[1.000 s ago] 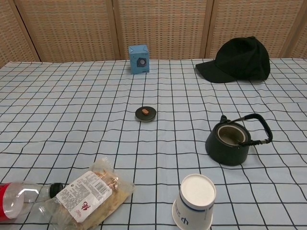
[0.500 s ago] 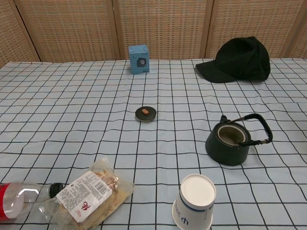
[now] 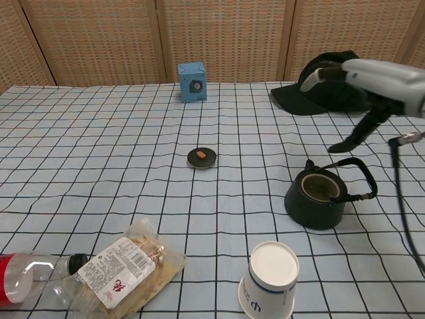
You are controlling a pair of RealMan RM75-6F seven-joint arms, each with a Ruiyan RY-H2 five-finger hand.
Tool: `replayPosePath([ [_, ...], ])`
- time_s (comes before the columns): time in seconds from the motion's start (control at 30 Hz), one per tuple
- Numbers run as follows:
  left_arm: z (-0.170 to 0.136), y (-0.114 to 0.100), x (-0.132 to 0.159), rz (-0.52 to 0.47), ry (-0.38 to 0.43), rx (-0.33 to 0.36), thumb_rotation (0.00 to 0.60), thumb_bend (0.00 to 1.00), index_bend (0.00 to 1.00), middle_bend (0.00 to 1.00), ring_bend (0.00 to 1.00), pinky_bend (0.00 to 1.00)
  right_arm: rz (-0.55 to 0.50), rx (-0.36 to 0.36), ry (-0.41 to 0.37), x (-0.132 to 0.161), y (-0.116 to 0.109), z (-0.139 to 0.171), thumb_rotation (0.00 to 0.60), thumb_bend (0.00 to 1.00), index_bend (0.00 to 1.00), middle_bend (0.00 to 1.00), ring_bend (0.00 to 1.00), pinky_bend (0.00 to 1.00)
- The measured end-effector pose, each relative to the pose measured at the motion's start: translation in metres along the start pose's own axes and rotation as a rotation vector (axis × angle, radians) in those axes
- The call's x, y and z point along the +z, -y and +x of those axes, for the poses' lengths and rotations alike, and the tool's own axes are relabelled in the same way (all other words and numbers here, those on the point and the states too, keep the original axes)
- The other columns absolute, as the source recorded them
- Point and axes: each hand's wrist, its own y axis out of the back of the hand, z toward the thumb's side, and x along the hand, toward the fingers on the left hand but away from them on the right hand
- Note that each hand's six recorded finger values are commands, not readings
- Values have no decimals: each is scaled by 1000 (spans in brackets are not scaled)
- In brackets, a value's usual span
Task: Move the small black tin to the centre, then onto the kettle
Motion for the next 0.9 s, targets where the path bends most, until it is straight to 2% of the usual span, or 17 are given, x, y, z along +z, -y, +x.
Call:
replayPosePath([
  [0.07,1,1,-1,-4,0,-12,600,95,0,0,0,0,3,33,1,19,15,-20,600,239,237,3,0,0],
  [0.17,3,2,-3,-8,0,-25,600,95,0,0,0,0,1,57,4,38,27,-45,600,266,256,14,0,0],
  [0.37,7,3,-7,-17,-11,-40,600,95,0,0,0,0,-4,63,2,59,34,-78,600,306,279,32,0,0],
  [0.5,9,4,-9,-22,-19,-52,600,95,0,0,0,0,1,76,1,68,38,-91,600,338,289,35,0,0],
  [0.9,12,10,-11,-45,-20,-101,600,95,0,0,0,0,15,148,-7,91,63,-115,600,342,292,34,0,0],
])
